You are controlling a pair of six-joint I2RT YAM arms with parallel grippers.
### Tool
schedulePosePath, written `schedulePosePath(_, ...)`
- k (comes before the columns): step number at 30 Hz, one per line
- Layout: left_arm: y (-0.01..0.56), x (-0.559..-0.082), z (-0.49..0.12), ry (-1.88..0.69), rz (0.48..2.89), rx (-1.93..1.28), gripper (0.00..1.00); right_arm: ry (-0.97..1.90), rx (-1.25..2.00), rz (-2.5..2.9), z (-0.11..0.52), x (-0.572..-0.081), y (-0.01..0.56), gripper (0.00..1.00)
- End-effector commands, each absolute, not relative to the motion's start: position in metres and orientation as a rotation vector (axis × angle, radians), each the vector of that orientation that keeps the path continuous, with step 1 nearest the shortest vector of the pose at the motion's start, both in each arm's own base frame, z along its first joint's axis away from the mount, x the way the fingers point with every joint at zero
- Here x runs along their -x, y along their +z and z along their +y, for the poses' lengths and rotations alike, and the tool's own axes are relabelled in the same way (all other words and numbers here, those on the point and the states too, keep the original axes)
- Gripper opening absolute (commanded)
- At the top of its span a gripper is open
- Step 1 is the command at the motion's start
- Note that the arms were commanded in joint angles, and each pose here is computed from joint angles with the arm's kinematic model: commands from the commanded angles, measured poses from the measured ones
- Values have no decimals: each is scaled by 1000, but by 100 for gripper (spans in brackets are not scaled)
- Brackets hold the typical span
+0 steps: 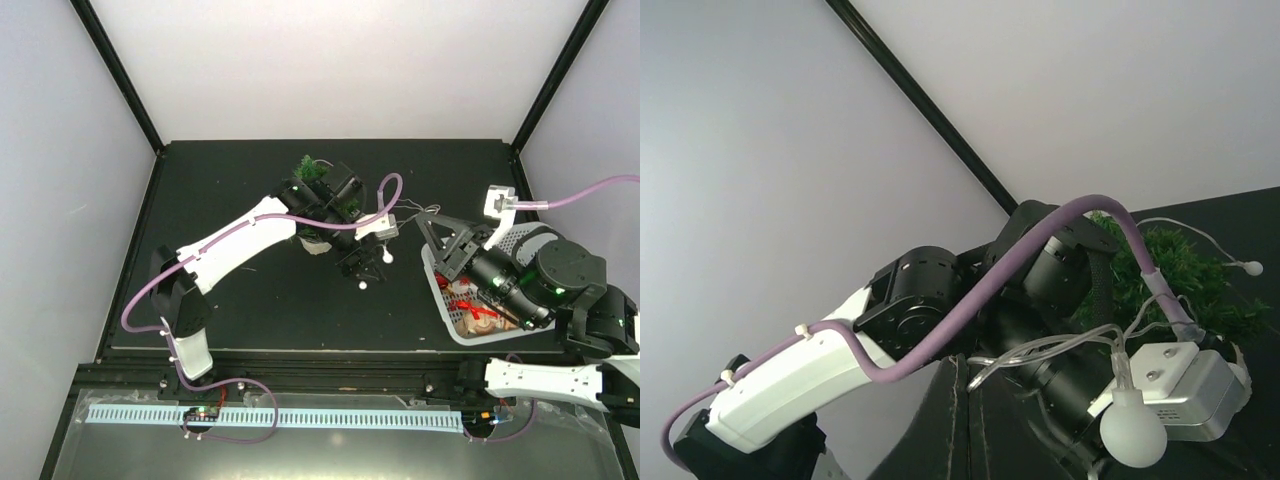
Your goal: Decorate the small christmas tree
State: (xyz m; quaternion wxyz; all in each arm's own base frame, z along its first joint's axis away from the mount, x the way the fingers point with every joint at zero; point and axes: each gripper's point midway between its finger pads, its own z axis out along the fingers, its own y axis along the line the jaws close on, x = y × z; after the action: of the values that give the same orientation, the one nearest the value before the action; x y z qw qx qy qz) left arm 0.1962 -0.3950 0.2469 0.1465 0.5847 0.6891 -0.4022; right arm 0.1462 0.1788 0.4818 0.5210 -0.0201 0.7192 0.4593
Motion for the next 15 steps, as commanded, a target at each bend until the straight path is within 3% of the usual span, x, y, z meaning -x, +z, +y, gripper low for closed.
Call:
schedulePosePath(1,251,-191,-394,-1145,1907,-1730,85,1114,-17,1668,165,-149,493,1)
schedulePosePath(7,235,-169,-380,-1087,1821,-1832,84,1089,-62,1636,152,-152,498,1)
schedulePosePath(15,260,-170,-391,-1174,1732,-1677,83,1086,-73,1647,152,-153,494,1)
